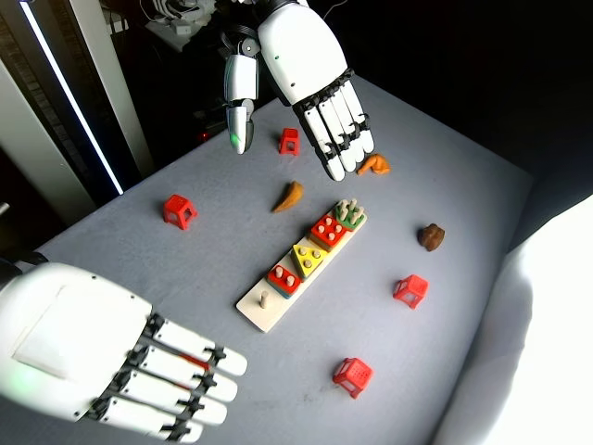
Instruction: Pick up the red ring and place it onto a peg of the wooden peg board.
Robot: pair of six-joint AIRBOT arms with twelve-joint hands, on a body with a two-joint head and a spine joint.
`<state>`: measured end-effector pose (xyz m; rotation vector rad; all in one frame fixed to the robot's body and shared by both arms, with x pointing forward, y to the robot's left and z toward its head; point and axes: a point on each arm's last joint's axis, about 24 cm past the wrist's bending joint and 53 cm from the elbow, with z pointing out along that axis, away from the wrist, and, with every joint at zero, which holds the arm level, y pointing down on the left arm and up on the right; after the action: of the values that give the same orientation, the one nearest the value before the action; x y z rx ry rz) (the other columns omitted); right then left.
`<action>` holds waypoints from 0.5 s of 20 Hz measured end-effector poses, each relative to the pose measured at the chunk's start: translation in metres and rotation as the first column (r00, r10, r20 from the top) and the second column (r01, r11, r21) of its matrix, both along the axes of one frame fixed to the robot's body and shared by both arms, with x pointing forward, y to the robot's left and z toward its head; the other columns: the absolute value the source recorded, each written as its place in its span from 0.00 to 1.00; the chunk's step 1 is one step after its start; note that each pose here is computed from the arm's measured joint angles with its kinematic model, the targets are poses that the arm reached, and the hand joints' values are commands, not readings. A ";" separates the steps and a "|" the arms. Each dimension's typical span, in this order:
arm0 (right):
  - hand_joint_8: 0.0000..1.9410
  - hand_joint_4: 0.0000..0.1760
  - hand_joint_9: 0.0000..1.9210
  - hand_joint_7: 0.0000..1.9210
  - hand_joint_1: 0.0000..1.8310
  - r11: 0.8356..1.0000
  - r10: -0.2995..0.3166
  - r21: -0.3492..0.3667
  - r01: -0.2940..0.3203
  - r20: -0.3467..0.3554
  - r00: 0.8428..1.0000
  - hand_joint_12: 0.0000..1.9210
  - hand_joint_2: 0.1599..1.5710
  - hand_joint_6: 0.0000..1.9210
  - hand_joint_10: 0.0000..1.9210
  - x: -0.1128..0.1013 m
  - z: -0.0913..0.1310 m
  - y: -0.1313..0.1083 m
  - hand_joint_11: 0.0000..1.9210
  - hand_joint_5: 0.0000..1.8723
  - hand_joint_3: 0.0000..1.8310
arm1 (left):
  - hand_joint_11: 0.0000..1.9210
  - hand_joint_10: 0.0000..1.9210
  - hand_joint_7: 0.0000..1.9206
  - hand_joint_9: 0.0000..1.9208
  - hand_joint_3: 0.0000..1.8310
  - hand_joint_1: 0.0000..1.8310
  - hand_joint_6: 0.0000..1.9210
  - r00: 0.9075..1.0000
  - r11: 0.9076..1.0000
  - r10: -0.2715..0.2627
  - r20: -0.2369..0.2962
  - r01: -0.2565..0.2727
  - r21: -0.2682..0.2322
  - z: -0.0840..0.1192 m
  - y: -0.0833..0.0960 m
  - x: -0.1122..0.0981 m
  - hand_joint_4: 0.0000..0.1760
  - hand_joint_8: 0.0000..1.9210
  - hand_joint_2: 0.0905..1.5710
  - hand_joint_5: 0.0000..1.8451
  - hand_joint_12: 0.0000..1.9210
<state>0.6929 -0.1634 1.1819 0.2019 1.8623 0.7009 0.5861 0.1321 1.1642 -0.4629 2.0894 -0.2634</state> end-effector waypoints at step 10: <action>0.00 0.00 0.01 0.00 0.64 0.999 -0.050 -0.014 0.048 -0.136 0.989 0.33 0.55 0.00 0.00 0.026 -0.051 0.007 0.00 0.01 0.00 | 0.02 0.00 0.03 0.02 0.01 0.00 0.00 1.000 1.000 0.000 0.000 0.000 -0.005 0.000 0.000 0.000 0.00 0.00 0.70 0.02 0.01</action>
<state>0.7190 -0.1561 1.1309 0.2937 1.9840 0.6568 0.5861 0.1317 1.1641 -0.4659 2.0896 -0.2682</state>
